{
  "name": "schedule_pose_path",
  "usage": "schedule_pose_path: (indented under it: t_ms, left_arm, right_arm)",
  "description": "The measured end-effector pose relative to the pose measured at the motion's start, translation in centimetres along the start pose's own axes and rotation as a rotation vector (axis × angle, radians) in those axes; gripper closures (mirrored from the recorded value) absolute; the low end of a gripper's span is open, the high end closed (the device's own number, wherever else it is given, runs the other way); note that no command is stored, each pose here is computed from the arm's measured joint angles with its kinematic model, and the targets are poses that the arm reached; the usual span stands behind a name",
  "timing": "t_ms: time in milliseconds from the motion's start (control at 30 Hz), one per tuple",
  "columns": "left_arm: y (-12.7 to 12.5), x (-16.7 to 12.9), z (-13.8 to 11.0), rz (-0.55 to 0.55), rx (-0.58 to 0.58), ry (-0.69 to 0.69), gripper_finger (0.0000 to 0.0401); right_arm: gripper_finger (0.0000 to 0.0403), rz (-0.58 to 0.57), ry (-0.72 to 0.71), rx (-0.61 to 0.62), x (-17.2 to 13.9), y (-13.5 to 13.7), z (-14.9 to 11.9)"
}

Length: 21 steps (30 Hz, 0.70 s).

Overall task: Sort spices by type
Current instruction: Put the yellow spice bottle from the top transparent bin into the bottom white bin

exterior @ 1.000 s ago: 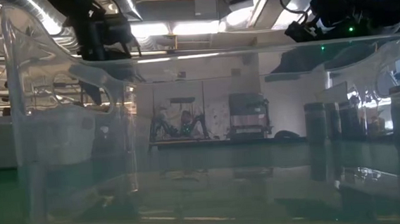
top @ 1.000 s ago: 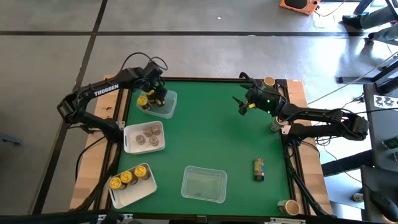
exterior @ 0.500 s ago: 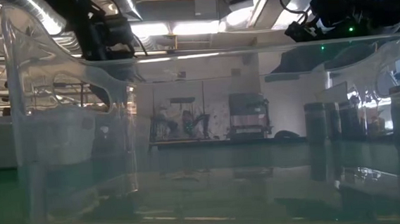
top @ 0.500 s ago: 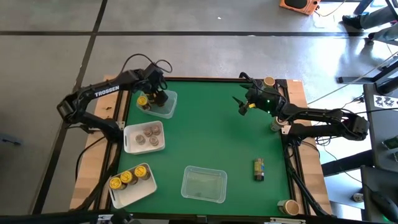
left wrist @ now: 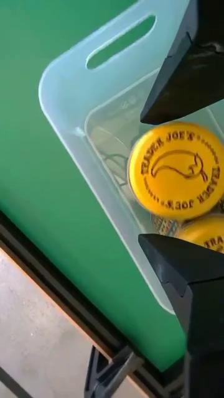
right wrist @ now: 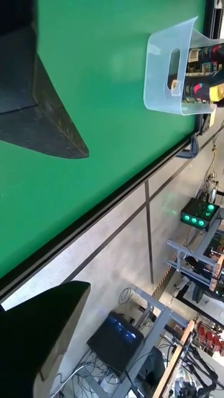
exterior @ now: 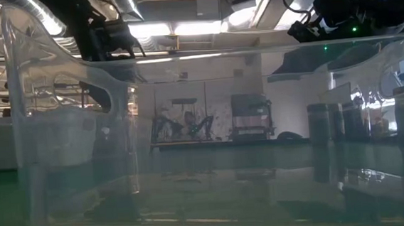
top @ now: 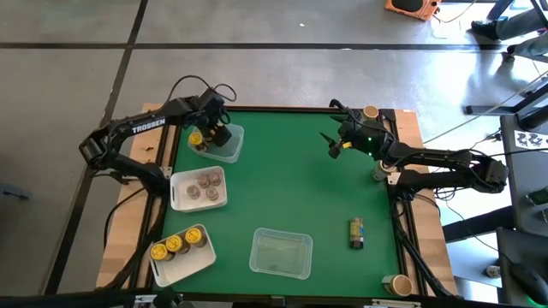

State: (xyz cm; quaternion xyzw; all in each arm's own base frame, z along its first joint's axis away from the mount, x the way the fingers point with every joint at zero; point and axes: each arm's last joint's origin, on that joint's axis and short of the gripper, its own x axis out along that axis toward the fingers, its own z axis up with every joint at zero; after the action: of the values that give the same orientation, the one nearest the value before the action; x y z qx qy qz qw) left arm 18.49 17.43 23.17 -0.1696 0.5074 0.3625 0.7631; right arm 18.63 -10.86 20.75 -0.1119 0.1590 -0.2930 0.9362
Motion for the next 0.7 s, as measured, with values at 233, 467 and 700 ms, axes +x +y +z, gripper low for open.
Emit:
schedule_pose_path:
  t_ms: [233,467,700]
  left_arm:
    - [0.0,0.0,0.0,0.005,-0.001,0.0,0.01]
    - [0.1,-0.1,0.0,0.041,0.004,-0.007,0.01]
    - [0.4,-1.2,0.8,0.08,0.002,-0.022,0.01]
  right_arm:
    - [0.0065,0.0,0.0,0.0,0.0,0.0,0.0]
    - [0.0065,0.001,0.005,-0.001,0.0,0.0,0.0]
    - [0.0065,0.001,0.005,-0.001,0.0,0.0,0.0]
